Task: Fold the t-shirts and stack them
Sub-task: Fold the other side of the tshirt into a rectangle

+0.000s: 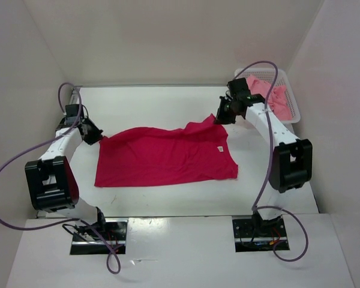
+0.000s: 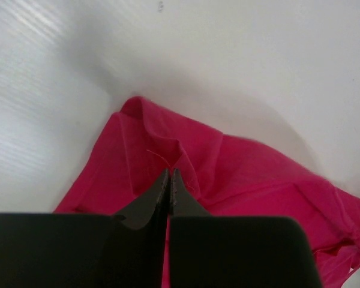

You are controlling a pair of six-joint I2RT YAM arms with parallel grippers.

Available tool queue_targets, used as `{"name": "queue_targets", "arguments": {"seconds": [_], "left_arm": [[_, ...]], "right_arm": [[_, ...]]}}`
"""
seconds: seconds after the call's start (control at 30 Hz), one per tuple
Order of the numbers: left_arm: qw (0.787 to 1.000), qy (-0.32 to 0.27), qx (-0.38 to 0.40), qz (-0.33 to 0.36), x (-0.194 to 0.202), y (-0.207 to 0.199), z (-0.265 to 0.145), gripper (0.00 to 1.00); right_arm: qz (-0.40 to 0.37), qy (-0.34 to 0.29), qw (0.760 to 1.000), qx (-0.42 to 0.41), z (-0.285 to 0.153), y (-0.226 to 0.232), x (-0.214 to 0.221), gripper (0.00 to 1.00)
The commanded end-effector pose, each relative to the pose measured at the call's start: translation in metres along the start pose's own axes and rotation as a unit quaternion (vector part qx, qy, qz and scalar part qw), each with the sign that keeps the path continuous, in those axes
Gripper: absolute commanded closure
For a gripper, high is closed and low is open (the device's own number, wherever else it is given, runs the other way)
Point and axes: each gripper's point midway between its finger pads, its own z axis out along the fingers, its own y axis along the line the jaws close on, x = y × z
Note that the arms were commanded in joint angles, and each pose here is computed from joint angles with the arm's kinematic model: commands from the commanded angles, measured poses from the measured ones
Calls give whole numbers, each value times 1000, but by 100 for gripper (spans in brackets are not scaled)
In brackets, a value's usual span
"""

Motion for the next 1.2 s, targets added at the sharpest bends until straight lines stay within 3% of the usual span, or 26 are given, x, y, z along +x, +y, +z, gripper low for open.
{"name": "queue_targets", "arguments": {"seconds": [0.0, 0.13, 0.4, 0.73, 0.83, 0.87, 0.9, 0.97, 1.07, 1.1, 1.13, 1.17], "left_arm": [[1000, -14, -23, 0, -4, 22, -17, 100], [998, -61, -27, 7, -17, 24, -40, 100], [997, -53, -51, 13, -4, 42, -46, 100], [996, 25, -82, 23, 37, 65, -26, 99], [997, 37, -73, 11, 41, 68, -30, 89], [997, 29, -66, 2, 37, 66, -34, 82], [997, 29, -66, 2, 39, 67, -36, 76], [998, 9, -63, -22, 30, 68, -44, 60], [998, -15, -42, -33, 15, 53, -57, 60], [999, -27, -16, -35, 6, 41, -61, 64], [999, -29, 2, -29, 5, 32, -60, 68], [999, -32, 22, -30, 4, 21, -60, 72]], "right_arm": [[-13, -68, 998, -5, -42, 3, -9, 100], [-9, -49, 999, 11, -56, -12, 22, 100], [26, 15, 997, 73, -64, -59, 88, 100], [68, 96, 985, 123, -61, -87, 146, 100], [68, 99, 984, 131, -65, -90, 149, 94], [72, 99, 984, 131, -65, -89, 149, 89], [72, 99, 984, 131, -65, -89, 149, 77], [71, 89, 986, 126, -68, -86, 143, 69], [66, 82, 989, 106, -69, -77, 135, 69], [66, 80, 990, 97, -67, -72, 132, 73], [52, 65, 994, 76, -63, -63, 124, 86], [48, 63, 995, 58, -58, -55, 122, 91]]}}
